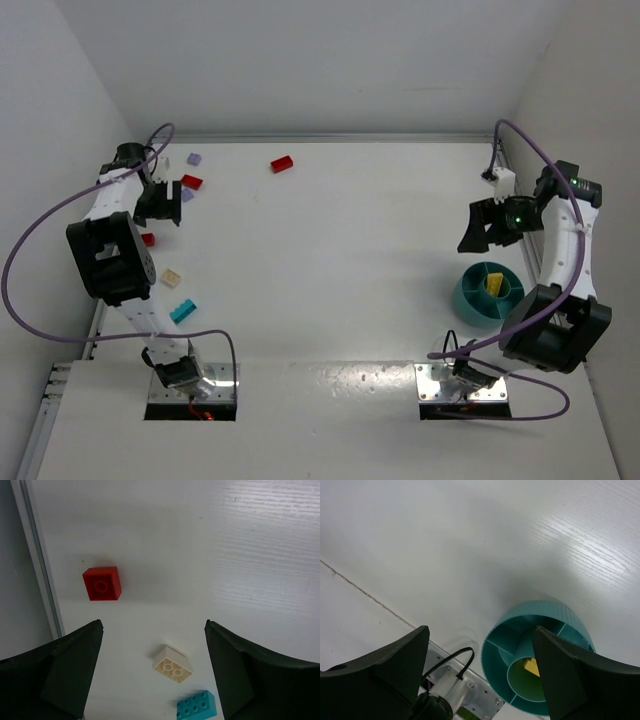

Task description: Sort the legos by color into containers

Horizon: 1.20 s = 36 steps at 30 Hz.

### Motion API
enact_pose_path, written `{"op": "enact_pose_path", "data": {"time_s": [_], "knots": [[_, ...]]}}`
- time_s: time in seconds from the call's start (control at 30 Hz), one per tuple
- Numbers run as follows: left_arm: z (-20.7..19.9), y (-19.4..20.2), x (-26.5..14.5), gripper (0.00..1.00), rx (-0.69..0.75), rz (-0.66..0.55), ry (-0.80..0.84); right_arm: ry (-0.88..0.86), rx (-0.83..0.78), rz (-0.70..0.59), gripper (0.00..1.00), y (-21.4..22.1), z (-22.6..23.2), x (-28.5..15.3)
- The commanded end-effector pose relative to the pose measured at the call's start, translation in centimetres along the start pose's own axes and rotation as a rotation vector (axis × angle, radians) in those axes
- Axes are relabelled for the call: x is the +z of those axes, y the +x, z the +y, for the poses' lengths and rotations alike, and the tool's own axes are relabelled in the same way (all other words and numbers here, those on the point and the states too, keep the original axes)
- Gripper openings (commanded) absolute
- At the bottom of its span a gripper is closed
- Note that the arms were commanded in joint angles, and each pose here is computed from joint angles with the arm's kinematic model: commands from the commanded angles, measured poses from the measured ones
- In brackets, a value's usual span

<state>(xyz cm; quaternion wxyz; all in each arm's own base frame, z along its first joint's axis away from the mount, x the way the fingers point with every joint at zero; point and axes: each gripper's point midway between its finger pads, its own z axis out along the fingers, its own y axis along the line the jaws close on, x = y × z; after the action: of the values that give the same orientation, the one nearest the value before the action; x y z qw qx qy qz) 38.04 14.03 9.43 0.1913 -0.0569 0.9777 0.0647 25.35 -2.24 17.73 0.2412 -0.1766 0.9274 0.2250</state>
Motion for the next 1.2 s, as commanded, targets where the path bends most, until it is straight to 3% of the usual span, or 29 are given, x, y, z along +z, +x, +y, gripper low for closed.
{"op": "enact_pose_path", "data": {"time_s": [0.0, 0.33, 0.57, 0.77, 1.17], "knots": [[0.3, -2.9, 0.0, 0.89, -0.005, -0.091, 0.013, 0.015, -0.02, -0.034, 0.82, -1.1, 0.0, -0.2], [0.3, -2.6, 0.9, 0.89, -0.008, -0.063, -0.008, 0.034, -0.015, -0.002, 0.82, -0.6, -0.2, 0.1], [-0.8, 2.0, -2.1, 0.89, 0.111, -0.058, -0.012, 0.058, -0.005, 0.053, 0.82, 0.7, -1.1, 0.7], [-1.9, 6.6, -2.8, 0.89, 0.225, 0.044, 0.057, 0.043, 0.02, 0.087, 0.81, 0.2, -2.2, 1.1], [-4.3, 10.0, -2.2, 0.9, 0.02, 0.123, 0.139, 0.085, 0.039, 0.145, 0.79, -0.3, -2.9, 0.3]]}}
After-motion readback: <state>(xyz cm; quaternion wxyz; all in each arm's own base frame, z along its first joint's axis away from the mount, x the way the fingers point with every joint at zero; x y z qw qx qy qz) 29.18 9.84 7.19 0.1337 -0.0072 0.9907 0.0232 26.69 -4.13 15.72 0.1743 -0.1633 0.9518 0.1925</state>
